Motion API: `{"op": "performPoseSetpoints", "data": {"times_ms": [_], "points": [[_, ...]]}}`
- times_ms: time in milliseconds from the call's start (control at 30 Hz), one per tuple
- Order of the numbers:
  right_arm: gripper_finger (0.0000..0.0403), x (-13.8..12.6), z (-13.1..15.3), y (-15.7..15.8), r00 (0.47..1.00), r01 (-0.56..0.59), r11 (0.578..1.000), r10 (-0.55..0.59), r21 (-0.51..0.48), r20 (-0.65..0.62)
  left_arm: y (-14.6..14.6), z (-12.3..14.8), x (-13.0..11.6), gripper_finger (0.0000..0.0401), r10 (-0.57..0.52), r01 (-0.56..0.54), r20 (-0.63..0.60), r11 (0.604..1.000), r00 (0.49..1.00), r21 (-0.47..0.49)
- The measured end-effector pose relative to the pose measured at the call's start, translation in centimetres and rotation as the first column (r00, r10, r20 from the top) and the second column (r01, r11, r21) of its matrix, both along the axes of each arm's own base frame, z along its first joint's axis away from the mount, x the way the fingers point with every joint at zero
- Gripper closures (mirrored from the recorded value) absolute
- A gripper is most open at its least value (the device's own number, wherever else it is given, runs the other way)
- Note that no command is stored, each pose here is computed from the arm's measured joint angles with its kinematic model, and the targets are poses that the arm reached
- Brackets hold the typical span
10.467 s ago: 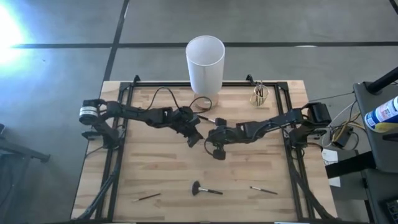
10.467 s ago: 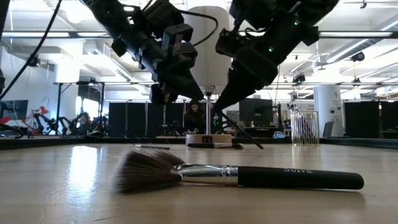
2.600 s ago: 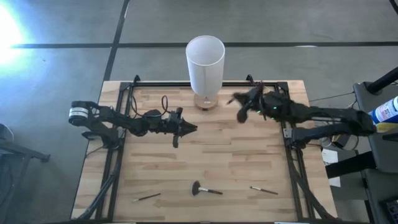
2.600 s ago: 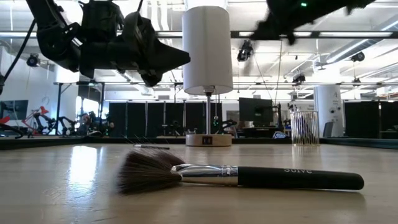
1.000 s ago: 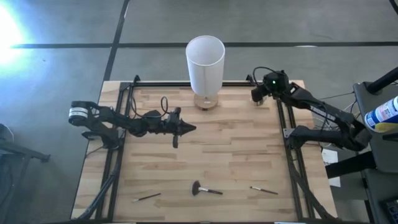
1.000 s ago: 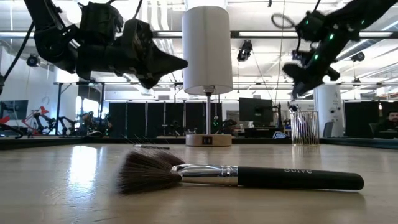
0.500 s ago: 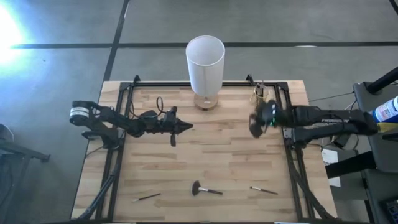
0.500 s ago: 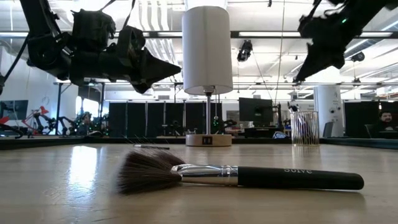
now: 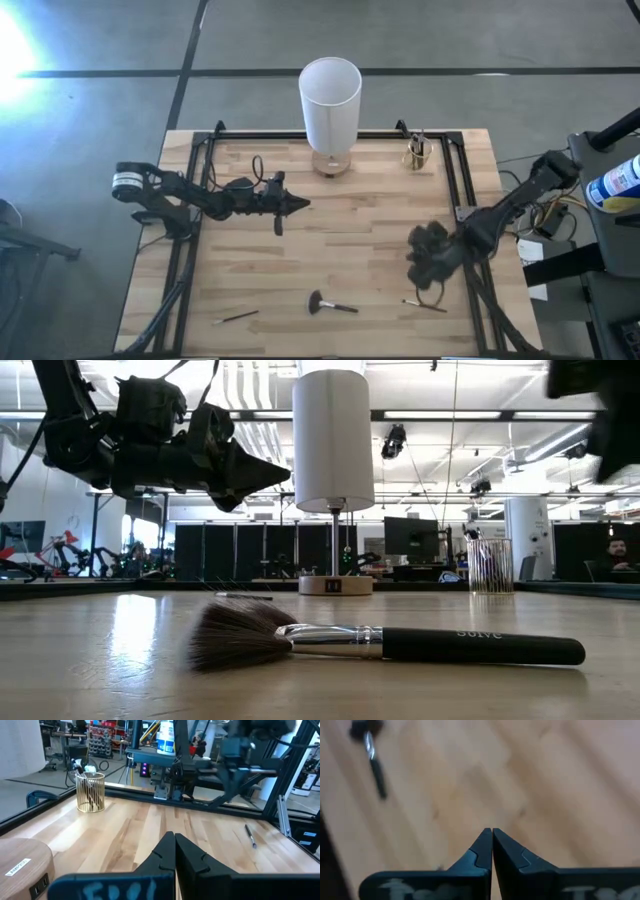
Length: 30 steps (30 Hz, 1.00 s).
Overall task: Pick & Place Makeup Brushes
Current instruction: Put the eyeshadow brush into the makeup brush holder
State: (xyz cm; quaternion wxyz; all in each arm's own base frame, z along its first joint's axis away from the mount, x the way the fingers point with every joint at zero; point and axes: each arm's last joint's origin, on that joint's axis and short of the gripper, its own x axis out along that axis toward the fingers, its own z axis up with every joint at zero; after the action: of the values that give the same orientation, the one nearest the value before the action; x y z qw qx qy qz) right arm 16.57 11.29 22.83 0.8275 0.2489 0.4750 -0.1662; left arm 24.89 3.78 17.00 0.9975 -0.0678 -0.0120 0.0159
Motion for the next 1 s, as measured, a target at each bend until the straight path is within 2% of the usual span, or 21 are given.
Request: {"op": "performPoseSetpoints", "data": {"times_ms": [133,367,533,667,833,1000], "points": [[0.0392,0.2,-1.0,2.7,0.995,0.021,0.995,-0.011,0.102,-0.101,0.0,0.0,0.0,0.0401,0.000,0.000,0.001,1.000,1.000,0.002],[0.0342,2.2,-3.8,6.6,0.969,-0.071,0.975,0.118,0.209,-0.219,0.0,0.4,0.2,0.0401,-0.006,0.006,0.017,1.000,1.000,0.008],[0.0296,3.7,-5.1,8.1,0.946,-0.153,0.973,0.195,0.174,-0.260,0.0,0.3,0.2,0.0401,-0.006,0.006,0.012,1.000,1.000,0.006],[0.0278,4.6,-6.2,9.0,0.923,-0.219,0.965,0.254,0.148,-0.290,0.0,0.3,0.2,0.0401,-0.006,0.006,0.008,1.000,1.000,0.004],[0.0274,5.1,-7.6,9.5,0.904,-0.247,0.962,0.273,0.120,-0.330,0.0,0.3,0.2,0.0401,-0.006,0.006,0.008,1.000,1.000,0.002],[0.0287,5.2,-8.5,9.7,0.884,-0.252,0.958,0.285,0.137,-0.370,0.0,0.3,0.2,0.0401,-0.005,0.005,0.007,1.000,1.000,0.002]]}}
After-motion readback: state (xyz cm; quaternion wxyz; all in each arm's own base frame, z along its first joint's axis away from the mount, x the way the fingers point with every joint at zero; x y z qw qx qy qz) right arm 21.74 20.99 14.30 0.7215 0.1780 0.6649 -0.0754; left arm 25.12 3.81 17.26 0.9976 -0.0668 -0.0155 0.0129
